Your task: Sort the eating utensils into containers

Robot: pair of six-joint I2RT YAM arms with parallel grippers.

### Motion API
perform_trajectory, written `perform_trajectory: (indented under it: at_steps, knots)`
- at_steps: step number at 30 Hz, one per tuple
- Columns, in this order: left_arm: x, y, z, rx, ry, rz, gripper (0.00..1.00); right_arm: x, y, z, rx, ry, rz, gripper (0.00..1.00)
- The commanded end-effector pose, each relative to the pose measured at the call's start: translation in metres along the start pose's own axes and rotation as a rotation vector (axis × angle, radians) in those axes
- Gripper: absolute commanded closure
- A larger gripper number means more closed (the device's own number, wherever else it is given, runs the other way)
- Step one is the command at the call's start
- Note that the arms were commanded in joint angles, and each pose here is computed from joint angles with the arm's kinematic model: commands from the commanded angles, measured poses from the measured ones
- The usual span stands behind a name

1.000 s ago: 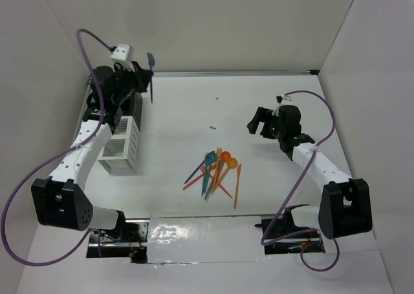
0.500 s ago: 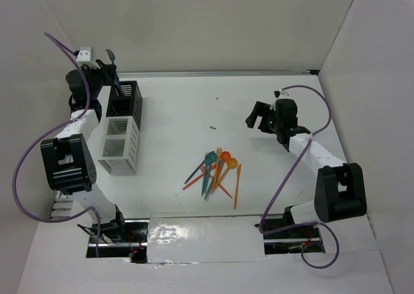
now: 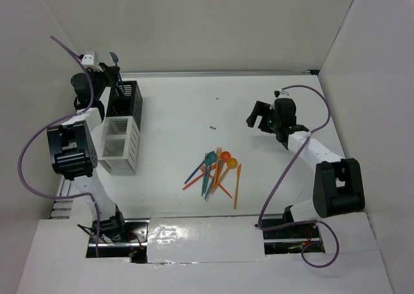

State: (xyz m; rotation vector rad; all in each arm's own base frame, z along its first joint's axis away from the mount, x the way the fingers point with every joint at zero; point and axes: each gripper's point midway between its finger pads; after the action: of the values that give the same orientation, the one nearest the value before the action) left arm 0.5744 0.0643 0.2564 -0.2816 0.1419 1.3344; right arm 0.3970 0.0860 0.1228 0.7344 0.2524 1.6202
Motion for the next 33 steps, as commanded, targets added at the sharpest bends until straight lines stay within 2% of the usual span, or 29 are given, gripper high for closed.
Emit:
perform_trajectory:
  at_steps: [1, 2, 6, 7, 10, 16, 17, 19, 20, 21, 22, 23, 24, 25, 27, 29, 30, 31, 33]
  knots:
    - [-0.015, -0.005, 0.031, -0.114, -0.106, -0.065, 0.73, 0.003, -0.002, 0.03, -0.076, -0.005, 0.0, 0.0]
    - [-0.013, -0.001, 0.02, -0.094, -0.101, -0.055, 0.7, 0.004, -0.001, 0.031, -0.08, -0.005, 0.003, 0.0]
    - [-0.018, 0.006, 0.036, -0.116, -0.122, -0.055, 0.46, 0.004, 0.002, 0.031, -0.085, -0.003, 0.004, 0.0]
    - [-0.019, 0.007, 0.036, -0.1, -0.119, -0.06, 0.44, 0.004, 0.004, 0.029, -0.083, -0.003, 0.004, 0.0]
    - [-0.029, 0.012, 0.064, -0.128, -0.128, -0.048, 0.29, 0.006, 0.007, 0.028, -0.086, 0.002, 0.015, 0.0]
    - [-0.062, 0.042, 0.14, -0.177, -0.174, -0.045, 0.27, 0.009, 0.018, 0.032, -0.109, 0.019, 0.032, 0.0]
    - [-0.077, 0.052, 0.149, -0.143, -0.197, -0.062, 0.27, 0.011, 0.02, 0.033, -0.112, 0.019, 0.042, 0.0]
    - [-0.132, 0.06, 0.165, -0.086, -0.28, -0.201, 0.26, 0.015, 0.022, 0.033, -0.11, 0.021, 0.067, 0.0]
    - [-0.136, 0.064, 0.173, -0.105, -0.328, -0.204, 0.26, 0.017, 0.022, 0.033, -0.105, 0.022, 0.082, 0.0]
    - [-0.18, 0.064, 0.144, 0.001, -0.303, -0.314, 0.26, 0.017, 0.022, 0.032, -0.099, 0.009, 0.091, 0.0]
    - [-0.206, 0.068, 0.143, 0.024, -0.354, -0.385, 0.25, 0.016, 0.021, 0.027, -0.084, -0.01, 0.099, 0.0]
    - [-0.222, 0.08, 0.118, 0.135, -0.307, -0.431, 0.24, 0.018, 0.022, 0.027, -0.076, -0.026, 0.123, 0.0]
    - [-0.234, 0.086, 0.112, 0.149, -0.298, -0.471, 0.24, 0.018, 0.023, 0.023, -0.064, -0.053, 0.133, 0.0]
    - [-0.25, 0.095, 0.081, 0.219, -0.235, -0.507, 0.24, 0.019, 0.022, 0.018, -0.055, -0.062, 0.142, 0.0]
    - [-0.262, 0.11, 0.054, 0.275, -0.184, -0.522, 0.23, 0.02, 0.024, 0.009, -0.038, -0.066, 0.166, 0.0]
    - [-0.272, 0.127, -0.003, 0.431, -0.099, -0.496, 0.24, 0.023, 0.027, 0.011, -0.043, -0.054, 0.182, 0.0]
    - [-0.295, 0.137, -0.023, 0.489, -0.076, -0.519, 0.24, 0.02, 0.028, 0.005, -0.029, -0.051, 0.175, 0.0]
    - [-0.279, 0.139, -0.041, 0.547, -0.07, -0.453, 0.27, 0.018, 0.029, 0.008, -0.043, -0.045, 0.162, 0.0]
    - [-0.293, 0.156, -0.083, 0.674, -0.08, -0.447, 0.27, 0.01, 0.032, 0.008, -0.058, -0.04, 0.117, 0.0]
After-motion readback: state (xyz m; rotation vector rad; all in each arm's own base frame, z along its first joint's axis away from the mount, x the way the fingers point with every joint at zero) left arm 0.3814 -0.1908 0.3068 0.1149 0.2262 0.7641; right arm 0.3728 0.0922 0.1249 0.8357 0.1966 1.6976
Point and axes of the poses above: each gripper's point midway between its finger pads, its own y axis back along the fingers, its own x axis along the line the jaws close on, z = x × y, and after that the axes turned 5 degrees about y, right-handed
